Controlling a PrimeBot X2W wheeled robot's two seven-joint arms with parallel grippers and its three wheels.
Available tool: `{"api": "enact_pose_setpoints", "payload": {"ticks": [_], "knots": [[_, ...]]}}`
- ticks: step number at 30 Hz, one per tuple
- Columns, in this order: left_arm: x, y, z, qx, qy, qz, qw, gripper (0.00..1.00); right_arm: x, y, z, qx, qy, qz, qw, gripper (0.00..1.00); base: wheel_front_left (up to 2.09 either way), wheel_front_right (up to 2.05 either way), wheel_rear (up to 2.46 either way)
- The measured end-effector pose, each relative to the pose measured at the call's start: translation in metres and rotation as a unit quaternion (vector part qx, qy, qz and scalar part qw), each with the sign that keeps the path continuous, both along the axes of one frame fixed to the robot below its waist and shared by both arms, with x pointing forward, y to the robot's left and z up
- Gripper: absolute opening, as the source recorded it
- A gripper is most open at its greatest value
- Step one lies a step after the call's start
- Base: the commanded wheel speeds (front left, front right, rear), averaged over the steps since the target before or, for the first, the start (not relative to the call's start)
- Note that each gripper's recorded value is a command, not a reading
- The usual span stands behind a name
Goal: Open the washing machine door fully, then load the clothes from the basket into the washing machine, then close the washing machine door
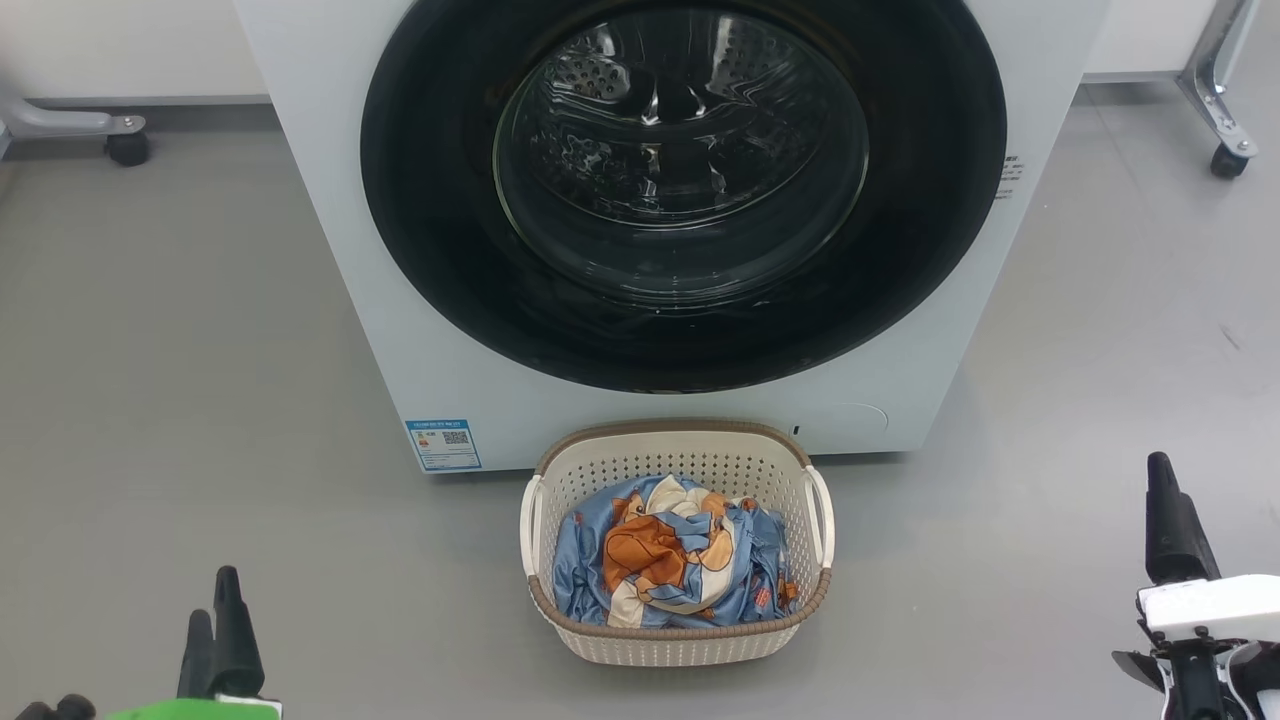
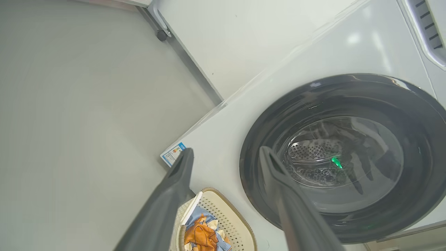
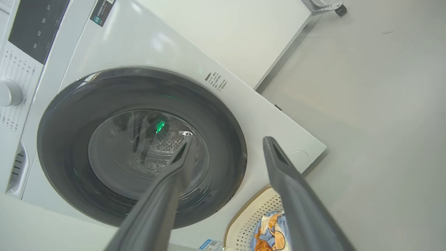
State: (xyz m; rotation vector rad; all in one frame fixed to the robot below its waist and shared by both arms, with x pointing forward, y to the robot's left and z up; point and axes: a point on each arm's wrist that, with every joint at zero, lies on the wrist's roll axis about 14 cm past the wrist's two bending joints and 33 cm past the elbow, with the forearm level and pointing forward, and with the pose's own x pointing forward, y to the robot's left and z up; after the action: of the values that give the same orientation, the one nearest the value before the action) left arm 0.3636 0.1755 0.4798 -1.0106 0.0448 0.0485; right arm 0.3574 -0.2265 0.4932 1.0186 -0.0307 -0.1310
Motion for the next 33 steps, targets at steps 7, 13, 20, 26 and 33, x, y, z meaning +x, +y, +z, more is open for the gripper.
{"api": "enact_pose_setpoints", "payload": {"ticks": [7, 13, 20, 26, 33], "knots": [[0.002, -0.003, 0.009, 0.078, -0.019, -0.011, 0.997, 1.0, 0.002, -0.001, 0.01, -0.105, -0.01, 0.015, 0.994, 1.0, 0.0, 0.0, 0.0], [0.003, -0.008, 0.016, 0.139, -0.033, -0.024, 0.989, 1.0, 0.003, 0.003, 0.014, -0.187, -0.014, 0.028, 0.982, 1.0, 0.0, 0.0, 0.0], [0.003, -0.016, 0.02, 0.214, -0.049, -0.04, 0.975, 1.0, 0.005, 0.012, 0.018, -0.269, -0.021, 0.047, 0.962, 1.0, 0.0, 0.0, 0.0], [0.003, -0.02, 0.024, 0.27, -0.057, -0.045, 0.96, 1.0, 0.005, 0.02, 0.019, -0.329, -0.027, 0.061, 0.942, 1.0, 0.0, 0.0, 0.0], [0.003, -0.026, 0.029, 0.332, -0.07, -0.048, 0.939, 1.0, 0.003, 0.029, 0.017, -0.398, -0.032, 0.082, 0.913, 1.0, 0.0, 0.0, 0.0]]}}
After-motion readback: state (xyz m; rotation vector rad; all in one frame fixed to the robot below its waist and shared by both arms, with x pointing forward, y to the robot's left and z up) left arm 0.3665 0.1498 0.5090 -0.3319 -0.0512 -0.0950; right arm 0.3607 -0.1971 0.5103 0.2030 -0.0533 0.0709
